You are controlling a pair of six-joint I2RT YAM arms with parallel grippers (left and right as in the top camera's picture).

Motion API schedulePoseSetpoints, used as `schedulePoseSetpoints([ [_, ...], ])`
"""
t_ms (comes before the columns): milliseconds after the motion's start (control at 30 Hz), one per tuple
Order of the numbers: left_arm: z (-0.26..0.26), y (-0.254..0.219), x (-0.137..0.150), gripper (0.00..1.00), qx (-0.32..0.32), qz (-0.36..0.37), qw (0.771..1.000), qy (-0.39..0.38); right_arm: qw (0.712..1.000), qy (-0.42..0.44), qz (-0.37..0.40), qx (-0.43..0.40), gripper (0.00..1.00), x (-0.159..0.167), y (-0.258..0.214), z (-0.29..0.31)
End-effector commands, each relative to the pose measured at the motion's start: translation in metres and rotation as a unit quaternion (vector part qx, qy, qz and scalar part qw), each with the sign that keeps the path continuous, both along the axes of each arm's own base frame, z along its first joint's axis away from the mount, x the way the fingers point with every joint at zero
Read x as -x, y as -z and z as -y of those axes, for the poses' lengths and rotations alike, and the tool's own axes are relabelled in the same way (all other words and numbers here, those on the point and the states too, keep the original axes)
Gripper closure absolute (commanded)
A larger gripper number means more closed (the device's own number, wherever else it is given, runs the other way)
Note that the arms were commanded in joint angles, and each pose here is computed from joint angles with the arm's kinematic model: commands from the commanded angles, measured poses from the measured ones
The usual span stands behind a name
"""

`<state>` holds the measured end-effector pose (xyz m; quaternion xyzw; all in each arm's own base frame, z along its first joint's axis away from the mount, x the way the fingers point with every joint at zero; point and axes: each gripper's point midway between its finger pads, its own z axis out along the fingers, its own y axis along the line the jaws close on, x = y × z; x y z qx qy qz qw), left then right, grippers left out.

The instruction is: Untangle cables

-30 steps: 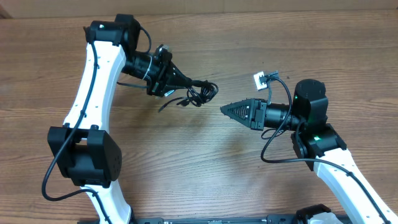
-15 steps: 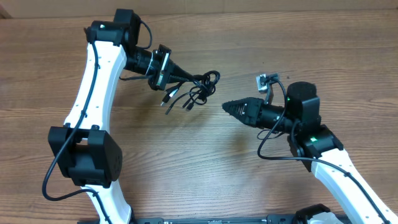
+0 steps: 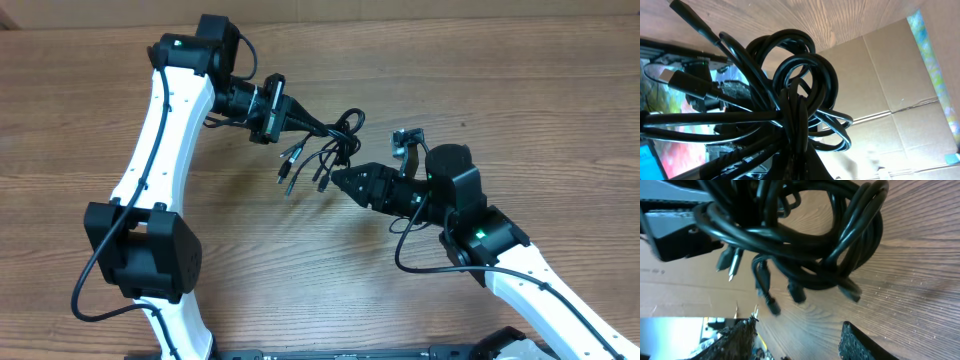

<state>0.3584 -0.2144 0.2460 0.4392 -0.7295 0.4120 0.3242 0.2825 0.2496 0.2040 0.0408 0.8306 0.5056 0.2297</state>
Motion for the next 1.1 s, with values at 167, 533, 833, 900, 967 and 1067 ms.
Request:
schedulePoseSetpoints([
  [167,0.021,-0.015,0.011,0.96,0.019,-0.048,0.999,0.001,0.999,0.03,0.013,0.015,0.45,-0.008,-0.002,-0.005],
  [533,0.032,-0.017,0.02,0.96,0.026,-0.054,0.998,0.017,0.998,0.042,-0.017,0.041,0.48,-0.017,0.026,-0.005],
  [833,0.033,-0.017,0.021,0.96,0.024,-0.053,0.998,0.019,0.999,0.043,-0.007,0.032,0.71,-0.02,0.021,-0.007],
  [900,0.033,-0.017,0.021,0.96,0.024,-0.054,0.998,0.02,0.999,0.047,-0.009,0.025,0.74,-0.021,0.019,-0.007],
  [967,0.035,-0.017,0.022,0.96,0.024,-0.053,0.998,0.022,0.999,0.047,-0.004,0.022,0.77,-0.022,0.016,-0.008],
  [1067,0.036,-0.016,0.023,0.96,0.022,-0.053,0.998,0.024,0.999,0.046,-0.003,0.022,0.89,-0.022,0.016,-0.008],
])
